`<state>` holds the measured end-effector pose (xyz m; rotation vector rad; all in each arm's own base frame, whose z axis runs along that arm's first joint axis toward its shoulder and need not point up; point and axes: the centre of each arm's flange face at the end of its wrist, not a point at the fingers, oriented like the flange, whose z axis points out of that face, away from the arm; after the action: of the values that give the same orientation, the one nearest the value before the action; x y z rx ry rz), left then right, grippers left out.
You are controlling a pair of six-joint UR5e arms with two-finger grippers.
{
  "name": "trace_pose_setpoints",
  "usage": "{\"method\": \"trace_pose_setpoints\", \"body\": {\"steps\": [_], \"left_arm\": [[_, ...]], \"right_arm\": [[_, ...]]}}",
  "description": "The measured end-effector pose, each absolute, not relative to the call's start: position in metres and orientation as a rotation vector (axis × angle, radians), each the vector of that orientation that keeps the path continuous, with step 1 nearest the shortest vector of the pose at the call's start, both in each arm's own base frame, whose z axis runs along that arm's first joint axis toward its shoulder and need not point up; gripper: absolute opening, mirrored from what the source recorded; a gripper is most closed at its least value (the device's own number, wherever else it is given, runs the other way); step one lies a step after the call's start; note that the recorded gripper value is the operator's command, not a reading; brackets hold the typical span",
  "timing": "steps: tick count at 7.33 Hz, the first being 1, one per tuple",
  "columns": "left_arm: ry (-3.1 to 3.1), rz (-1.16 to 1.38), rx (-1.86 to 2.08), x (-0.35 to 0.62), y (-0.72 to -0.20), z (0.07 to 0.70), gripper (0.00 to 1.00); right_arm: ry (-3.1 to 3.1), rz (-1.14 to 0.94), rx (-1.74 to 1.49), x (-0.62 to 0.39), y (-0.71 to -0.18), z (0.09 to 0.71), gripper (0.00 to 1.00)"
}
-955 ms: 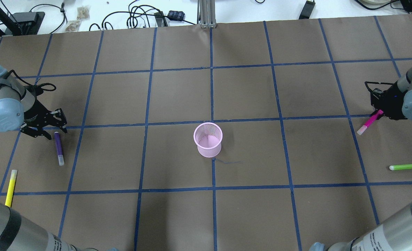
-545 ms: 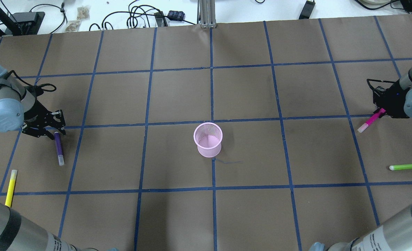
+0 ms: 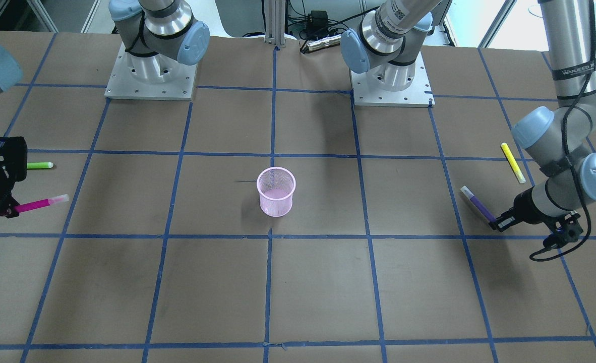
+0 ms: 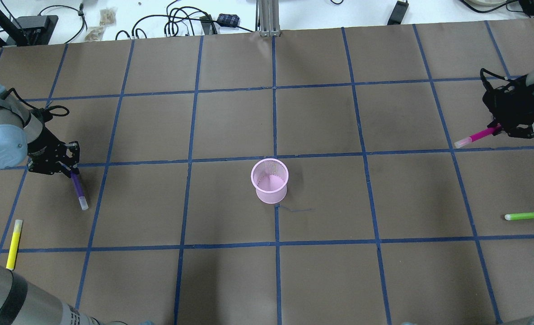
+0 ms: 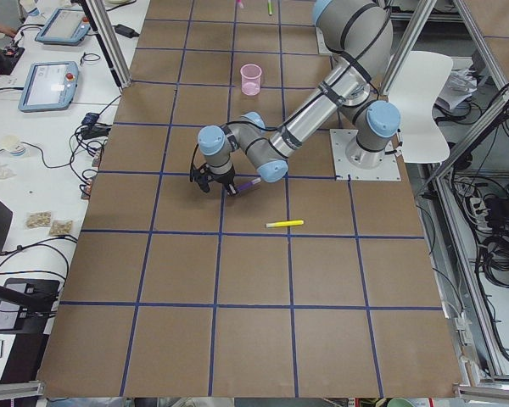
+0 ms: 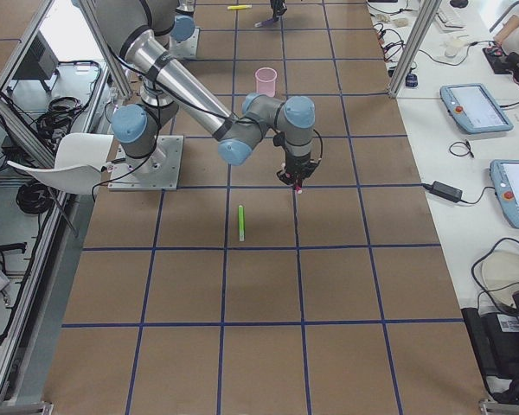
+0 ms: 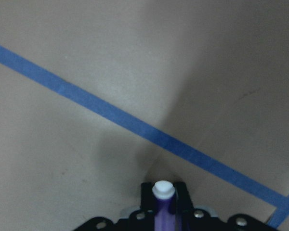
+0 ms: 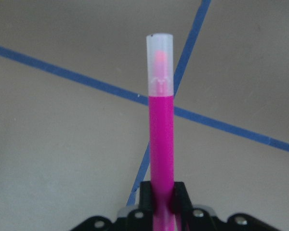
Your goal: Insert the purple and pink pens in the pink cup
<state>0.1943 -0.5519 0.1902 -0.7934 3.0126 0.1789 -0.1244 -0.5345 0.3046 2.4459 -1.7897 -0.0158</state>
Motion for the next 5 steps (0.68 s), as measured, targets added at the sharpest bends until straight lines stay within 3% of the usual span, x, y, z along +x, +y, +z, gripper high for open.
{"method": "trace_pose_setpoints", "body": {"steps": [5], "left_arm": [[2.969, 0.04, -0.74, 0.198, -0.584, 0.284, 0.0]], "right_arm": [[-2.18, 0.031, 2.12, 0.021, -0.509, 0.367, 0.07]]}}
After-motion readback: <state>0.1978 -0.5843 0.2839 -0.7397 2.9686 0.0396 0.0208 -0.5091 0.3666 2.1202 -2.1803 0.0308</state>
